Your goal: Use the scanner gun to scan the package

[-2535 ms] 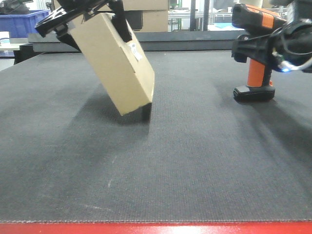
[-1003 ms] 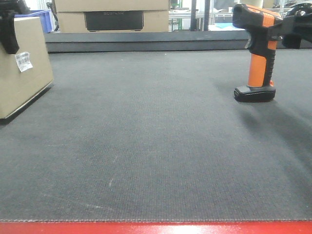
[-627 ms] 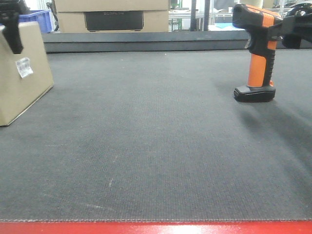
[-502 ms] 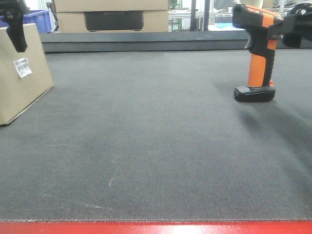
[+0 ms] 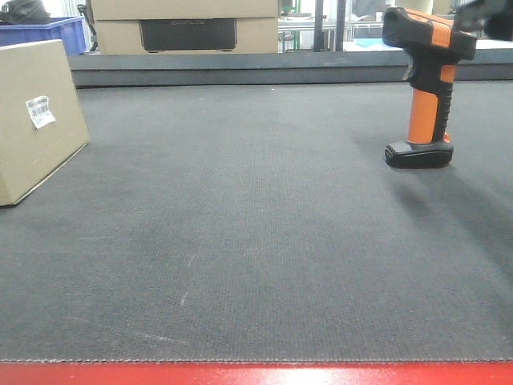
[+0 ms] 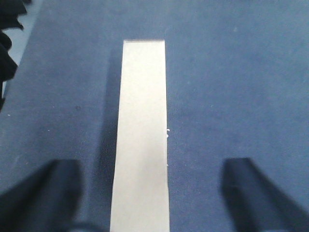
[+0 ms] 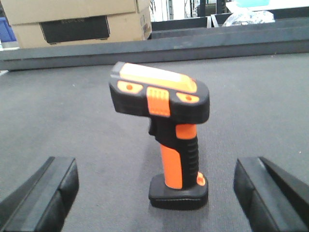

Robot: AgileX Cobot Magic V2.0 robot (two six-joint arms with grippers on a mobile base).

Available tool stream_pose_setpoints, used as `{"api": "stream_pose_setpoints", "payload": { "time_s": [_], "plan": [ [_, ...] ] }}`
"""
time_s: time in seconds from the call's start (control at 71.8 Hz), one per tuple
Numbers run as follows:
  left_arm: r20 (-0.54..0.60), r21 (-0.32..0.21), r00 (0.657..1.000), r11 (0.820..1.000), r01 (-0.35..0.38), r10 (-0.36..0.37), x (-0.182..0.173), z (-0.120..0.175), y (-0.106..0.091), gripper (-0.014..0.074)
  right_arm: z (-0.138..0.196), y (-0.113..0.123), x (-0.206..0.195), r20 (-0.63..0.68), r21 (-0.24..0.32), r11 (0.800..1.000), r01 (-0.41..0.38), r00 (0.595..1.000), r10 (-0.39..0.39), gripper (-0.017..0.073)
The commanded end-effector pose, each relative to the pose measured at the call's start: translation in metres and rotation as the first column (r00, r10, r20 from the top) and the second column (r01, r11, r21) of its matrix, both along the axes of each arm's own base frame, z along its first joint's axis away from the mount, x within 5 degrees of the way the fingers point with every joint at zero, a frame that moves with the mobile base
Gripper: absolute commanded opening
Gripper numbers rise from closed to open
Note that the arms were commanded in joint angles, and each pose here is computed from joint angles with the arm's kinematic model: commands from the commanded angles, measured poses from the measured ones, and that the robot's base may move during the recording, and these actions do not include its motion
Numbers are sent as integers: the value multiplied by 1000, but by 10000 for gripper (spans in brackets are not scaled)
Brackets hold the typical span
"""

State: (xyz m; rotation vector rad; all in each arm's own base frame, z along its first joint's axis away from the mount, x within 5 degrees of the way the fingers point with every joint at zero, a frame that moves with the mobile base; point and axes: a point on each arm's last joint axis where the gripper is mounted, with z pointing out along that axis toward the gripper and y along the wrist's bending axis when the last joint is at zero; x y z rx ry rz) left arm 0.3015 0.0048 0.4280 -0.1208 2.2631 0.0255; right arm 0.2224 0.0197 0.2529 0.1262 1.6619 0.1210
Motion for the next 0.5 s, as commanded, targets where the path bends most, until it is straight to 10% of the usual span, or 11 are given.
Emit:
{"api": "stream_pose_setpoints", "payload": {
  "time_s": [0.0,0.139,0.488],
  "plan": [
    [54,-27,999,1000,3,-1,-19,4,-2,245,7,1,-6,30,-2,1000,-11,999,11,561],
    [135,-34,991,999,14,-9,-48,-6,-3,-103,16,1,-18,15,5,999,-34,999,34,559],
    [280,2,960,1000,26,-26,-130,-57,-2,-111,41,1,-71,-13,20,993,-115,993,116,388]
  ]
}}
